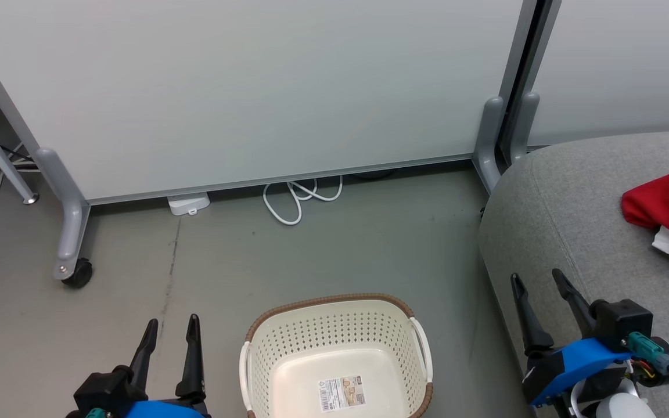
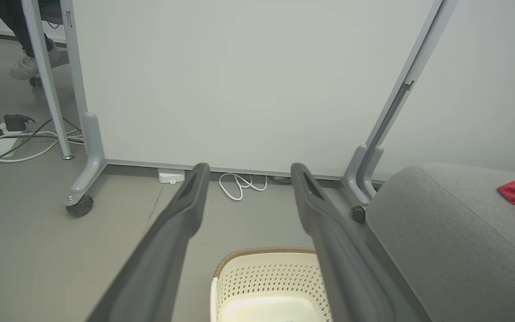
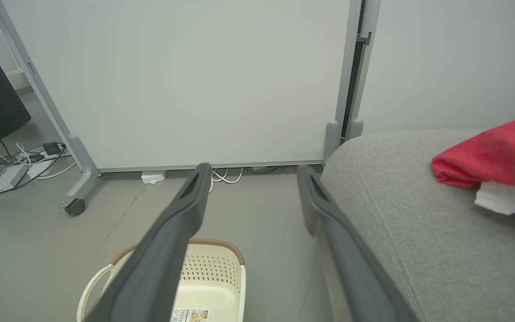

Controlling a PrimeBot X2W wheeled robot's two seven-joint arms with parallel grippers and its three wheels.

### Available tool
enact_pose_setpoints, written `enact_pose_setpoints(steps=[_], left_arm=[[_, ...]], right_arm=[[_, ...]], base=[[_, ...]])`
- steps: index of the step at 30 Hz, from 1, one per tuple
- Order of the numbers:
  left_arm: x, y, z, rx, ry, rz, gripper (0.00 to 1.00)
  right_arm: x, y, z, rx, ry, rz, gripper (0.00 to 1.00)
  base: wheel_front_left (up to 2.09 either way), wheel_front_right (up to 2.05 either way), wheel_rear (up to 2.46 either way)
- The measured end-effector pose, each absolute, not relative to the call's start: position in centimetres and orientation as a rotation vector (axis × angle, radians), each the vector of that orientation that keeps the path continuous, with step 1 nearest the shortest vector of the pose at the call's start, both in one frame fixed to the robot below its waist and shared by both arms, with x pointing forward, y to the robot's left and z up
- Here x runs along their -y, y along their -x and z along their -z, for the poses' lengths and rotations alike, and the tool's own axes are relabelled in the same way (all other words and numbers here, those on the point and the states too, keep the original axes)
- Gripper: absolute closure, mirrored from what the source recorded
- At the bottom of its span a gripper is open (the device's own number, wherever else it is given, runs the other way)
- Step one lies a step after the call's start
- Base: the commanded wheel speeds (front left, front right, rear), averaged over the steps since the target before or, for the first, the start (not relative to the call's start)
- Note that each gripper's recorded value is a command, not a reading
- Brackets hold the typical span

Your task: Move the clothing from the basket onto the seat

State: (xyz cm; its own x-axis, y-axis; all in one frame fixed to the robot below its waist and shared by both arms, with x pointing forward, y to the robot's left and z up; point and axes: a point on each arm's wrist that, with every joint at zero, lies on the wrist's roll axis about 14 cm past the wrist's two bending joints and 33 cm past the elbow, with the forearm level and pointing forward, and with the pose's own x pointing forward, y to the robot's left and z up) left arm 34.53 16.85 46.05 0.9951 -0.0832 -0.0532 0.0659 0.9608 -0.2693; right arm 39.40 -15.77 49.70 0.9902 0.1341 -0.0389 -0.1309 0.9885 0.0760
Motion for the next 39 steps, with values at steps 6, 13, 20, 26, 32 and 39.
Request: enact_pose_setpoints(steps=[6,13,20,26,32,39], left_arm=[[-16.7,-34.5,-46.0,-0.068,0.275,0.082,0.0],[-16.5,-33.8,-44.5,-0.118,0.279,0.076,1.0],[-16.7,-32.9,-42.8,-0.181,0.337,0.048,1.0],[-17.3,-33.0,-42.8,-0.19,0.436,0.007,1.0],[-17.7,-33.5,-43.2,-0.185,0.53,-0.021,1.0],[-18.2,-33.9,-43.6,-0.178,0.632,-0.049,1.0]], right_arm=[[15.8,-39.3,-49.8,-0.04,-0.076,-0.132,0.0],[15.8,-38.7,-48.5,-0.081,-0.081,-0.127,1.0],[16.2,-37.8,-46.4,-0.153,-0.148,-0.103,1.0],[16.6,-37.9,-46.6,-0.153,-0.268,-0.076,1.0],[17.0,-38.0,-46.9,-0.147,-0.378,-0.055,1.0],[17.4,-38.1,-47.1,-0.14,-0.497,-0.033,1.0]], base=[[0.0,0.0,0.0],[0.0,0.0,0.0],[0.0,0.0,0.0],[0.0,0.0,0.0],[0.0,0.0,0.0],[0.0,0.0,0.0]])
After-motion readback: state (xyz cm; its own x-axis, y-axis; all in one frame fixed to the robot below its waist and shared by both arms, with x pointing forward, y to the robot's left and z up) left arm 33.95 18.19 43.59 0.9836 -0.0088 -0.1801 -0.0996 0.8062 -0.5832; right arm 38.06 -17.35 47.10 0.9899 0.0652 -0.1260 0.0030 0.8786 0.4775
